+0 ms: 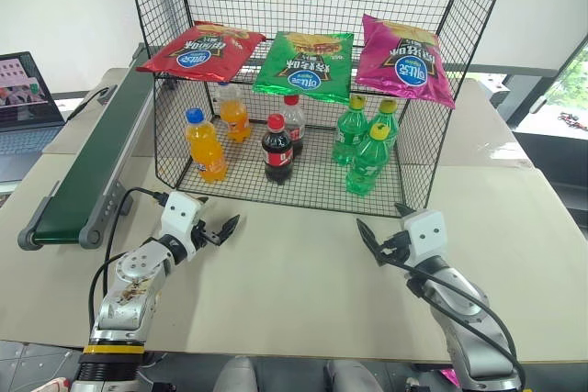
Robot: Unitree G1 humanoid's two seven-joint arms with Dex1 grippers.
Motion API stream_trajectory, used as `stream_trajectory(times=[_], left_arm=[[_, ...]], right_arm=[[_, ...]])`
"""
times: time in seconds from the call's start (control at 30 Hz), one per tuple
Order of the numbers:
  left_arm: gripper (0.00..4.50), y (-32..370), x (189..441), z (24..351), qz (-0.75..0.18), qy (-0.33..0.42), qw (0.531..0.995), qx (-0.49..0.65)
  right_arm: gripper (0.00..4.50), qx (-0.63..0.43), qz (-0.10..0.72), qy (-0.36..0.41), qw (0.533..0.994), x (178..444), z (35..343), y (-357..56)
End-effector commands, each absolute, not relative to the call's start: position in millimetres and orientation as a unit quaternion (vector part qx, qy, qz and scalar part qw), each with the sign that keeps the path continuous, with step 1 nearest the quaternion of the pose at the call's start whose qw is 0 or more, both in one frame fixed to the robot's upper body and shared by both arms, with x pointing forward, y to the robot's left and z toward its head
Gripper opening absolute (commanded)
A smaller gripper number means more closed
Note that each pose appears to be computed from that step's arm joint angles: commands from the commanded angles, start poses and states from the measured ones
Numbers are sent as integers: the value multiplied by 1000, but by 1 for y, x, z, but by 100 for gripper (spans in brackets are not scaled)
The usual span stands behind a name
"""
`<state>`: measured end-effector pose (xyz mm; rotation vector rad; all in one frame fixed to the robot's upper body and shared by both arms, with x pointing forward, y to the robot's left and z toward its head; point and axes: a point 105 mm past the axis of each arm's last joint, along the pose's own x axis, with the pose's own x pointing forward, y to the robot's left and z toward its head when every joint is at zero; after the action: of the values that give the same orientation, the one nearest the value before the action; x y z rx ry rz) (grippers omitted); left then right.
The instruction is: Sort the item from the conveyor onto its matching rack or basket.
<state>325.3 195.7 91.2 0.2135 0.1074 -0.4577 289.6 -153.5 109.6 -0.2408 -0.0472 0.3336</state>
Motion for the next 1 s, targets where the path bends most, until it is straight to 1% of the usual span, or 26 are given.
stream_trajectory(times=[0.03, 0.27, 0.4, 0.7, 1.0], left_arm=[[449, 197, 325, 100, -232, 44, 965, 110], [449, 186, 313, 112, -278, 18, 955, 97], [449, 187, 310, 120, -284, 8, 955, 82], [449, 180, 308, 125, -295, 0, 952, 79], [449, 179, 311, 129, -298, -6, 951, 84]], right_arm=[[450, -124, 173, -58, 975, 287, 129, -152], [450, -125, 203, -71, 969, 275, 136, -144], [450, -125, 210, -81, 966, 272, 142, -141], [450, -131, 220, -95, 962, 274, 152, -139], [450, -131, 223, -108, 960, 277, 159, -135]])
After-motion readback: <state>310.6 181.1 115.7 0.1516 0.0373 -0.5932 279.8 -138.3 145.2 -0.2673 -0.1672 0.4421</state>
